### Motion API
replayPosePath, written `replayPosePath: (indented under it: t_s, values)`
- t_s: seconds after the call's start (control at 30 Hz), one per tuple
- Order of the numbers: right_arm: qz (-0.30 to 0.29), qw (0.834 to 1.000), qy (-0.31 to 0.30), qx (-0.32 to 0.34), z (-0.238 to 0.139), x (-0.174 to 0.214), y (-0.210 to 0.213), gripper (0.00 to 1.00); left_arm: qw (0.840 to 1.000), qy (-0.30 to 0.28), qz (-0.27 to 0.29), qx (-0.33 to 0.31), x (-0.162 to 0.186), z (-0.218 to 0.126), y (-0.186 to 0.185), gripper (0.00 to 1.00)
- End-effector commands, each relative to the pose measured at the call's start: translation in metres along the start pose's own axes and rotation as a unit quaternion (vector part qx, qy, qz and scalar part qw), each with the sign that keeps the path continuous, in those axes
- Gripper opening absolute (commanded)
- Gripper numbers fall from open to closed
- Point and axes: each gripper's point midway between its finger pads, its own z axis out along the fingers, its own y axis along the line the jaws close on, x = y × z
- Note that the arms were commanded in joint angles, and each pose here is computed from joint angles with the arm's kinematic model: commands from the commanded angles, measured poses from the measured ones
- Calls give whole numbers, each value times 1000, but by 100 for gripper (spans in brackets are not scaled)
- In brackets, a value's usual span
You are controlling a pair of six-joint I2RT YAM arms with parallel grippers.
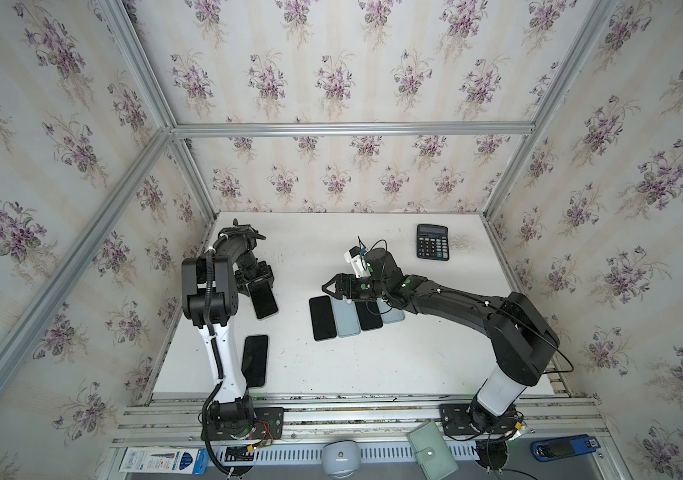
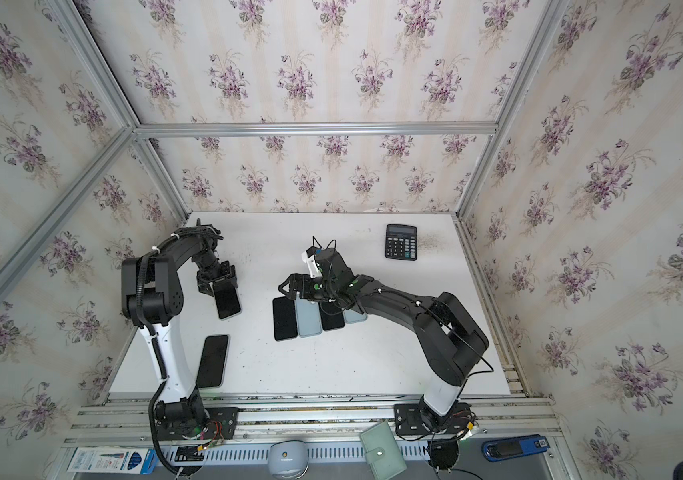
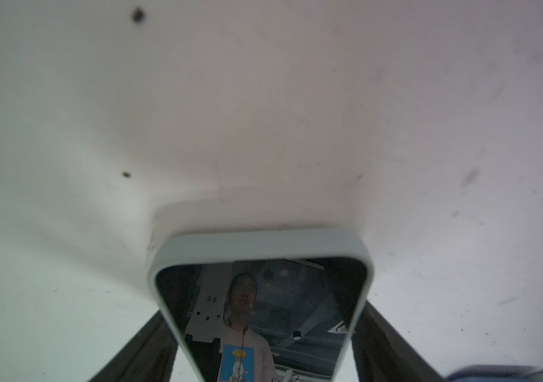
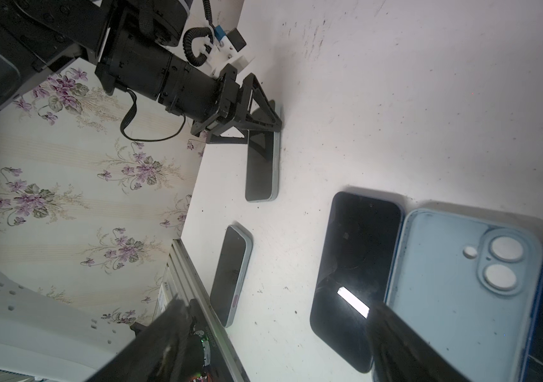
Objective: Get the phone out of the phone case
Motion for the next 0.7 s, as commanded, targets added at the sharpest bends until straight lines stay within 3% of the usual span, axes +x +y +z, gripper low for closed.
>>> replayPosePath:
  t_s: [0.0,0.27,0.67]
  values:
    - [-9,1000,-11,-18,2,-6,8,88,999,-17,8,26,-2,-12,-8,74]
    - [-11,999,3,-34,10,-3,11,87,996,-56,23,71,-2,-41,-22,74]
    - [-67,994,48,-68,44,1,38,84,977,-136,63,153,14,-112,-57,74]
